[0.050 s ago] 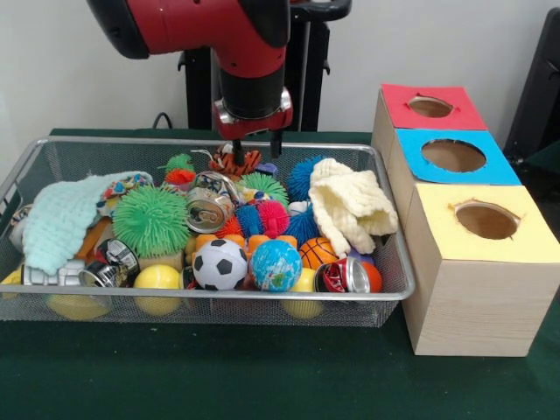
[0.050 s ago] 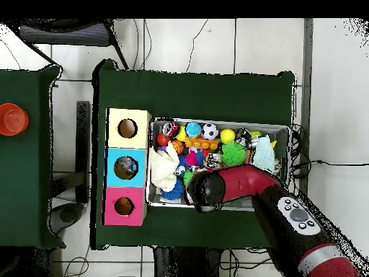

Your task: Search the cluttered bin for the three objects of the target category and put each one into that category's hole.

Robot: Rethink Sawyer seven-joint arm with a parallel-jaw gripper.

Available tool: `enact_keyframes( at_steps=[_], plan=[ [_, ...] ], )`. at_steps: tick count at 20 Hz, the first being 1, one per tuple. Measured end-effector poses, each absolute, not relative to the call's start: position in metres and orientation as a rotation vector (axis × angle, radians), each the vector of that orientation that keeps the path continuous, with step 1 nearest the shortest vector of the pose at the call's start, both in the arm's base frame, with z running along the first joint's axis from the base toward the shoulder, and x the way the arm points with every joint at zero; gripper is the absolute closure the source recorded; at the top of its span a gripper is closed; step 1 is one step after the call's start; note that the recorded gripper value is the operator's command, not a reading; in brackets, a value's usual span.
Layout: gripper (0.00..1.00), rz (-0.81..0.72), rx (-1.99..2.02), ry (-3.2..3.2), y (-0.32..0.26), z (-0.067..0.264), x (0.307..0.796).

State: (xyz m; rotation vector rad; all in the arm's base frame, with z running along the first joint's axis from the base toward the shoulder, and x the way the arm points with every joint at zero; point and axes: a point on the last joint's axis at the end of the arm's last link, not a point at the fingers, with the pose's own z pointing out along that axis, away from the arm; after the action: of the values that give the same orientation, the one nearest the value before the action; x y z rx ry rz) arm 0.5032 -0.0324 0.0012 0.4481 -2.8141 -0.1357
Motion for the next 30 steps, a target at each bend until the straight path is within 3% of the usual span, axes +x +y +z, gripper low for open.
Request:
enact_keyframes(
  at_steps=[9,24,30],
  plan=[
    [0.00,-0.050,0.489,-2.860,-0.032,0.000,0.502],
    [0.00,0.224,0.543,-2.942,-0.060,0.015,0.496],
    [0.00,0.244,0.454,-2.844,-0.074,0.010,0.487]
  ],
)
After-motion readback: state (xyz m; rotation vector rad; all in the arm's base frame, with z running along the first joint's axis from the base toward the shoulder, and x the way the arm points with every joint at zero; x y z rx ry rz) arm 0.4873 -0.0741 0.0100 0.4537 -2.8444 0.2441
